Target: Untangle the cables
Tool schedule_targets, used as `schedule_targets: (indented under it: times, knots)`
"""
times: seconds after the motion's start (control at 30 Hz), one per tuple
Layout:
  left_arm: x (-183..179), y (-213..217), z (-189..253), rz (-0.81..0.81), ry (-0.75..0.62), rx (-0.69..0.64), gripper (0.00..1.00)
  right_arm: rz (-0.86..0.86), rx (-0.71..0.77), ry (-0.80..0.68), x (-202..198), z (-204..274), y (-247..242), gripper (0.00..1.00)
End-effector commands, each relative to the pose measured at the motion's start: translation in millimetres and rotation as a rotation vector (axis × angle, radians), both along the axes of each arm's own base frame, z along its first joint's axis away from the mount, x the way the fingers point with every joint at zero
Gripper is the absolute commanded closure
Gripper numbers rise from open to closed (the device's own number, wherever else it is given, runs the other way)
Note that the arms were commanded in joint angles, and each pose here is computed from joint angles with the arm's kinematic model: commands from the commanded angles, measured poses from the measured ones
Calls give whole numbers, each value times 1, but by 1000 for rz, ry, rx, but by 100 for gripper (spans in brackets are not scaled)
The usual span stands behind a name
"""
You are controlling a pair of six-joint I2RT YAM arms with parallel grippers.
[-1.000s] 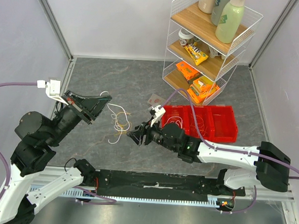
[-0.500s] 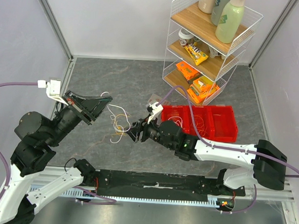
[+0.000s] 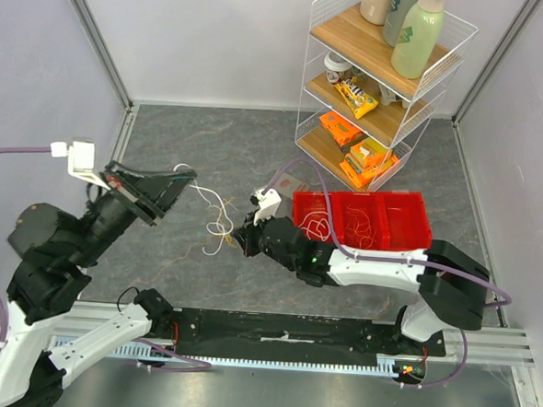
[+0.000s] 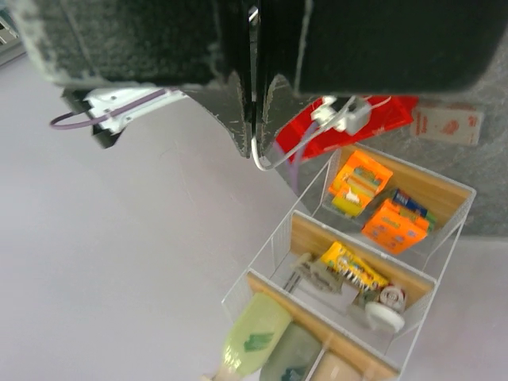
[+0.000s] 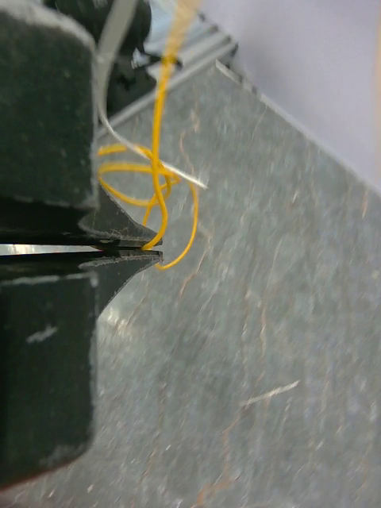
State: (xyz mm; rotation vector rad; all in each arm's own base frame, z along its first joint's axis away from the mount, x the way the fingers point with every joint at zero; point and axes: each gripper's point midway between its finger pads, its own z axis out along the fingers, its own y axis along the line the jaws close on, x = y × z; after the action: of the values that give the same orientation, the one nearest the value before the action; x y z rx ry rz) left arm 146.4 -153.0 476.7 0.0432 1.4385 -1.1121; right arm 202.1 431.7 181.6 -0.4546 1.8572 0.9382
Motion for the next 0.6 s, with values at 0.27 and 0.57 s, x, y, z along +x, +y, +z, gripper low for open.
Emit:
schedule_targets:
  times: [0.27, 0.57]
  knots:
    - [-61, 80, 118, 174, -335, -92, 98, -218, -266, 182, 55, -124, -38, 100]
    - [-3, 32, 20, 136, -86, 16, 98, -154, -316, 152, 43, -77, -51, 50]
